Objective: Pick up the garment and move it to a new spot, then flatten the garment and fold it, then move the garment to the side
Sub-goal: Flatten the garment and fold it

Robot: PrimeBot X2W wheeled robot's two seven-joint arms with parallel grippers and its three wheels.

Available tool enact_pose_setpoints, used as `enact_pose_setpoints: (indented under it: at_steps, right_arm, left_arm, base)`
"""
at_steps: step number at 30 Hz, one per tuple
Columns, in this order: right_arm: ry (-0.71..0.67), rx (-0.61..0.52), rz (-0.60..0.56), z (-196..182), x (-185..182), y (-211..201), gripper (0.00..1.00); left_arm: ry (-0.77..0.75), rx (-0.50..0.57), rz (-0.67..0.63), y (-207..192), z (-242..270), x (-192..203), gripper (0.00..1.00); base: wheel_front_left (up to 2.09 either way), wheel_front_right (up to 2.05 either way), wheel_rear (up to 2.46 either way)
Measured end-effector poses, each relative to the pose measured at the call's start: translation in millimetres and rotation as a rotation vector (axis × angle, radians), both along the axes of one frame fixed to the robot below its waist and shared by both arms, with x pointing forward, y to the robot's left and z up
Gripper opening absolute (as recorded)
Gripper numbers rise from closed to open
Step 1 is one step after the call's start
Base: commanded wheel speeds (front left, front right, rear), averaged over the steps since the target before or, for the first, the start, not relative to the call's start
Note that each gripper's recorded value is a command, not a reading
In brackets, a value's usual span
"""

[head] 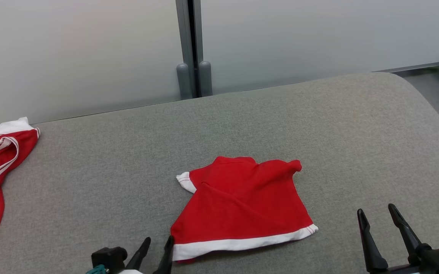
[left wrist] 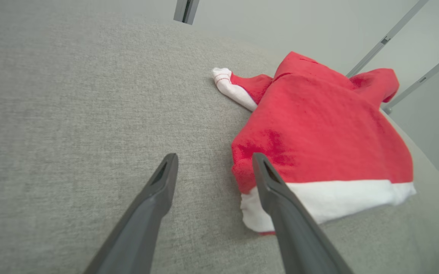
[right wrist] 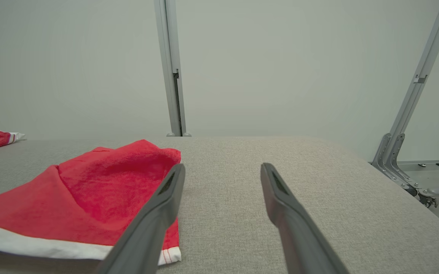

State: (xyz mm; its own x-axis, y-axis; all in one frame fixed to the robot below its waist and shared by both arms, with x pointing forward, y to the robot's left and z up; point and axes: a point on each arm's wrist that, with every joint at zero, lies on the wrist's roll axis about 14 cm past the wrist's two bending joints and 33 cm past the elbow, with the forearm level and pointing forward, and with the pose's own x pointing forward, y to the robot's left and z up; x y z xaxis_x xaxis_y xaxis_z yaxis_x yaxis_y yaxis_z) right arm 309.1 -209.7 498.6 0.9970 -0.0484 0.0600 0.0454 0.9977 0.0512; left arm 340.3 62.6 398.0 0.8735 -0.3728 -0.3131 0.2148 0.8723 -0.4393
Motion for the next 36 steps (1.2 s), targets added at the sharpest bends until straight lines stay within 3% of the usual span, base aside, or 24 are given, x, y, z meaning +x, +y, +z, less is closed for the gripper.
enact_pose_setpoints:
  at_steps: [6,12,13,15,21,27,32,33,34,35,36]
  right_arm:
    - [0.005,0.003,-0.005,-1,2,-1,1.0]
    - [0.016,0.007,-0.009,-4,7,-2,1.0]
    - [0.019,0.007,-0.009,-5,8,-3,1.0]
    - [0.025,0.008,-0.01,-7,9,-3,1.0]
    - [0.031,0.015,-0.01,-9,11,-4,1.0]
    - [0.034,0.025,0.006,-10,14,1,1.0]
    - [0.033,0.037,0.038,-10,19,10,1.0]
    - [0.034,0.039,0.043,-11,19,12,1.0]
    - [0.035,0.041,0.048,-11,19,13,1.0]
    - [0.036,0.043,0.051,-12,20,15,1.0]
    - [0.035,0.045,0.053,-12,20,15,1.0]
  left_arm:
    - [0.056,-0.039,-0.151,-45,-5,-13,1.0]
    - [0.121,-0.013,-0.244,-64,-22,-28,1.0]
    - [0.121,-0.014,-0.255,-66,-21,-28,0.87]
    - [0.118,-0.019,-0.265,-70,-21,-27,0.0]
    - [0.043,0.076,-0.2,-48,-13,-9,0.0]
    - [-0.082,0.308,-0.15,-1,8,9,0.0]
    - [-0.035,0.457,-0.119,35,2,-3,0.04]
    - [-0.013,0.477,-0.13,37,-3,-9,0.38]
    - [0.011,0.482,-0.135,39,-8,-15,0.79]
    - [0.038,0.48,-0.144,37,-13,-22,1.0]
    - [0.059,0.48,-0.164,33,-18,-29,1.0]
  base:
    - [0.0,0.0,0.0]
    - [0.0,0.0,0.0]
    - [0.0,0.0,0.0]
    - [0.0,0.0,0.0]
    - [0.0,0.0,0.0]
    - [0.0,0.0,0.0]
    - [0.0,0.0,0.0]
    - [0.0,0.0,0.0]
    - [0.0,0.0,0.0]
    - [0.0,0.0,0.0]
    - [0.0,0.0,0.0]
